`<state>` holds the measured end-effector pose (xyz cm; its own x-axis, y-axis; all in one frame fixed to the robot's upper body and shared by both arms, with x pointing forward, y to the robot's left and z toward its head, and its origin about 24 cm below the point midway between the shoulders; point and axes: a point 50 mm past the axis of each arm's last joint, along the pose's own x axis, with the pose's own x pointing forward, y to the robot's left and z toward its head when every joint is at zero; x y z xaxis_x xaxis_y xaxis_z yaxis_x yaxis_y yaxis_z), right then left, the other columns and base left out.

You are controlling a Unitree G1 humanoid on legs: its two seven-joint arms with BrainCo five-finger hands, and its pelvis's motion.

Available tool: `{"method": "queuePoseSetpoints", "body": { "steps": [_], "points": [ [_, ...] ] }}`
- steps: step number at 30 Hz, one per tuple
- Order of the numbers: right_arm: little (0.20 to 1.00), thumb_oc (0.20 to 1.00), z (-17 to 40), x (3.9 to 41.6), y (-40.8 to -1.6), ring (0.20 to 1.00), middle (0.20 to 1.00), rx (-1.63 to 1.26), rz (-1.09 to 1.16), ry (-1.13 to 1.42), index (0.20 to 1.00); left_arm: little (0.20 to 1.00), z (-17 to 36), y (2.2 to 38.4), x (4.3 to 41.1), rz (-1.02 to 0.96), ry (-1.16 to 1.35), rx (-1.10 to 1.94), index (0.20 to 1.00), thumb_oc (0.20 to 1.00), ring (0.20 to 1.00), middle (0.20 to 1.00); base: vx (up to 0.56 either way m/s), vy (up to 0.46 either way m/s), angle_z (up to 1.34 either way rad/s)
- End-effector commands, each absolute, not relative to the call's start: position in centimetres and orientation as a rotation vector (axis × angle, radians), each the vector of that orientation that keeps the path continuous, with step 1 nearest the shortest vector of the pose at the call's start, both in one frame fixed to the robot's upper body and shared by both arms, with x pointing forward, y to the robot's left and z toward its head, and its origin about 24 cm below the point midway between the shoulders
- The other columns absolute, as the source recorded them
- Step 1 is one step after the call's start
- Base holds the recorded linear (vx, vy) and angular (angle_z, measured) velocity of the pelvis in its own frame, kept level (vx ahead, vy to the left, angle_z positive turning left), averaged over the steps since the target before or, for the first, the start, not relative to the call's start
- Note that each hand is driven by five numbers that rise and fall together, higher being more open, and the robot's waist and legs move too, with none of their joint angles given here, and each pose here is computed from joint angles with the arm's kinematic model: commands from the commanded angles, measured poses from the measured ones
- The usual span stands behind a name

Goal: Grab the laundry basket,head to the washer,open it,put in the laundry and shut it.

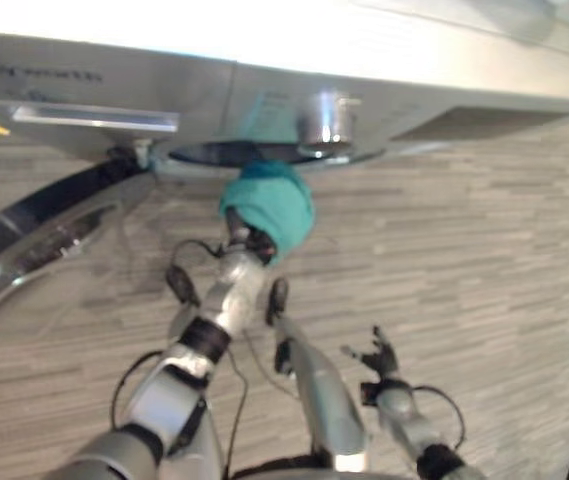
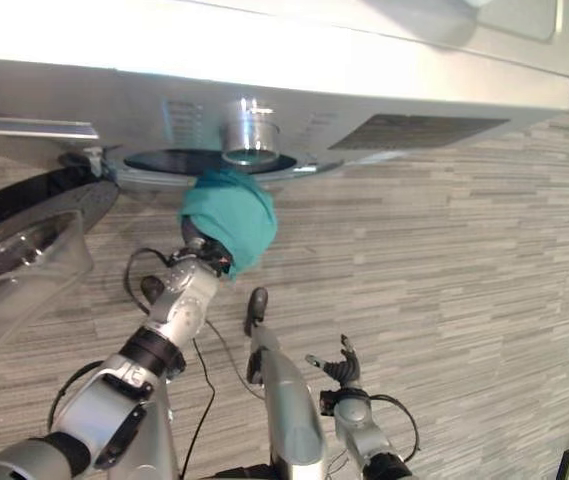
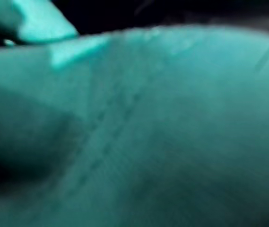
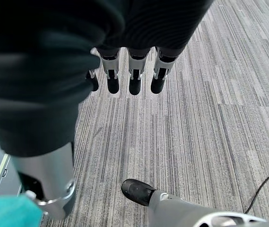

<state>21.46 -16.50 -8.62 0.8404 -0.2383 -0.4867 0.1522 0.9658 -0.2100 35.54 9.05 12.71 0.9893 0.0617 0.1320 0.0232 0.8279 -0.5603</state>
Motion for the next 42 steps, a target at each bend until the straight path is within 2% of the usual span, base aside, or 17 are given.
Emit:
{"method": "queuePoseSetpoints", "body": {
  "steps": [1,13,18,27,34,42],
  "points": [
    [1.000,1.000,-8.2,21.0,-17.7,1.000,1.000,-0.148,-0.256,0.514,1.000,0.200,17.0,6.8,35.0,-0.065,-0.311,-0.748,0.200,0.200,0.200,0.200,0.01,0.020,-0.05],
    [1.000,1.000,-7.0,22.1,-16.6,1.000,1.000,-0.126,-0.213,0.446,1.000,0.200,21.2,7.1,36.0,0.001,-0.403,-0.964,0.200,0.200,0.200,0.200,-0.01,0.036,-0.07],
    [1.000,1.000,-6.5,22.4,-16.0,1.000,1.000,-0.117,-0.178,0.416,1.000,0.200,24.0,4.6,35.0,-0.091,-0.465,-1.028,0.200,0.200,0.200,0.200,0.01,0.006,0.02],
    [1.000,1.000,-4.6,23.7,-15.9,1.000,1.000,-0.079,-0.175,0.332,1.000,0.200,25.3,0.9,34.4,-0.188,-0.414,-1.070,0.200,0.200,0.200,0.200,0.02,0.013,-0.01],
    [1.000,1.000,-4.1,24.1,-16.8,1.000,1.000,-0.078,-0.213,0.311,1.000,0.200,26.7,1.7,35.1,-0.141,-0.429,-1.170,0.200,0.200,0.200,0.200,0.02,0.023,-0.21],
    [1.000,1.000,-0.8,26.7,-17.9,1.000,1.000,-0.039,-0.281,0.175,1.000,0.200,26.8,1.2,34.7,-0.166,-0.437,-1.166,0.200,0.200,0.200,0.200,0.02,-0.025,-0.10]
  ]
}}
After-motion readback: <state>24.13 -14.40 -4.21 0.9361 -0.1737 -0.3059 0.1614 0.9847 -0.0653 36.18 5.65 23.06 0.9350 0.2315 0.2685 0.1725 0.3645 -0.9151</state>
